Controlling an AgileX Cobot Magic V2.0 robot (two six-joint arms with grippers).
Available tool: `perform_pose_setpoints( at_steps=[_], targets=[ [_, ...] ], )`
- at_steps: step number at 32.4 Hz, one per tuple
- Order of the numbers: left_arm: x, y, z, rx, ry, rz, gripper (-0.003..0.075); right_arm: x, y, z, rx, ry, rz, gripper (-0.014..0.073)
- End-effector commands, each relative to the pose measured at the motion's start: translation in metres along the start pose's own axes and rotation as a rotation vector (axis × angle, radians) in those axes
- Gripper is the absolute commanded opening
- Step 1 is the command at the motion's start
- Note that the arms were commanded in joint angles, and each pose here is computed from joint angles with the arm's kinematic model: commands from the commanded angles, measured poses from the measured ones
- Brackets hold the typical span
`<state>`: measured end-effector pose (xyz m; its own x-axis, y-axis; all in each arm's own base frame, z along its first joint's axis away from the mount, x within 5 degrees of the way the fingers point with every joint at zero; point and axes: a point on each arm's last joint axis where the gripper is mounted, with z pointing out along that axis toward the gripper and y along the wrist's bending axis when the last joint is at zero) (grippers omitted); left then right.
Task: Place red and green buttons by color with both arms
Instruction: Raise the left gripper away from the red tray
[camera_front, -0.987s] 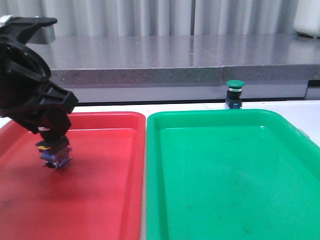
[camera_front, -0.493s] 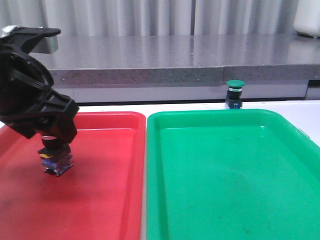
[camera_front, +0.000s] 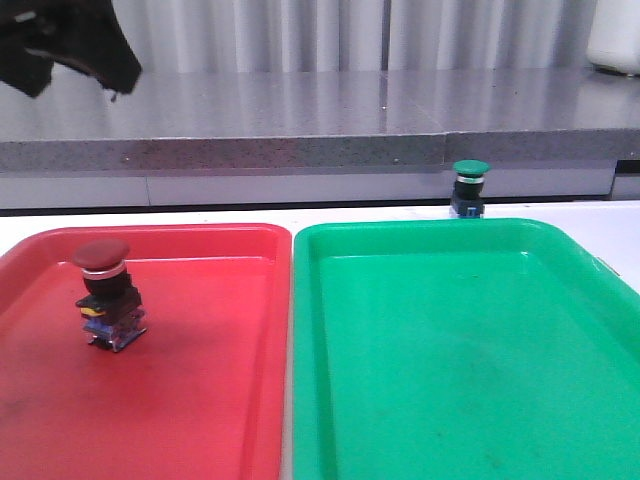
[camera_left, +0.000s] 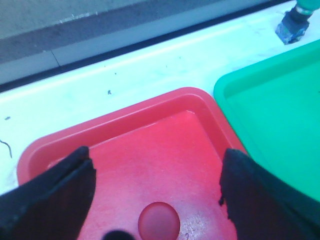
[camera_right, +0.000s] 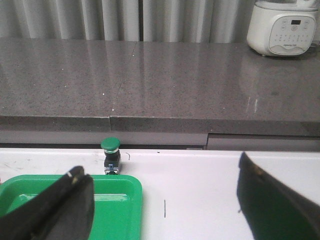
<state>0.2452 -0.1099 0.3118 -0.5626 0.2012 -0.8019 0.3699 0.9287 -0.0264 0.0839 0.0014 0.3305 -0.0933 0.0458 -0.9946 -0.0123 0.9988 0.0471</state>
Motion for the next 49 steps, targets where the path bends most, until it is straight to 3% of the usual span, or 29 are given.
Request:
perform_pose_setpoints(
  at_steps=[1,9,14,22,32,46,49],
  targets=[
    [-0.019,0.0,-0.037,-0.005,-0.138,0.024,0.0374,-0.017,0.0,0.0,0.0,-0.094,-0.006,0.0603],
    [-0.01,0.006,-0.093,-0.05,-0.206,0.074,-0.0022,-0.017,0.0,0.0,0.0,-0.094,-0.006,0.0603],
    [0.013,0.012,-0.122,-0.086,-0.268,0.029,-0.002,-0.017,0.0,0.0,0.0,-0.094,-0.006,0.0603],
    [0.075,0.027,-0.166,-0.181,-0.356,-0.109,-0.002,-0.017,0.0,0.0,0.0,-0.094,-0.006,0.0603],
    [0.153,0.029,-0.192,-0.118,-0.624,-0.149,-0.002,-0.017,0.0,0.0,0.0,-0.094,-0.006,0.0603],
    [0.163,0.029,-0.184,-0.115,-0.623,-0.146,-0.002,-0.018,0.001,0.001,-0.001,-0.108,-0.005,0.0603],
    [0.163,0.029,-0.184,-0.115,-0.623,-0.146,-0.002,-0.018,0.0,0.021,0.0,-0.08,-0.005,0.0603]
  ],
)
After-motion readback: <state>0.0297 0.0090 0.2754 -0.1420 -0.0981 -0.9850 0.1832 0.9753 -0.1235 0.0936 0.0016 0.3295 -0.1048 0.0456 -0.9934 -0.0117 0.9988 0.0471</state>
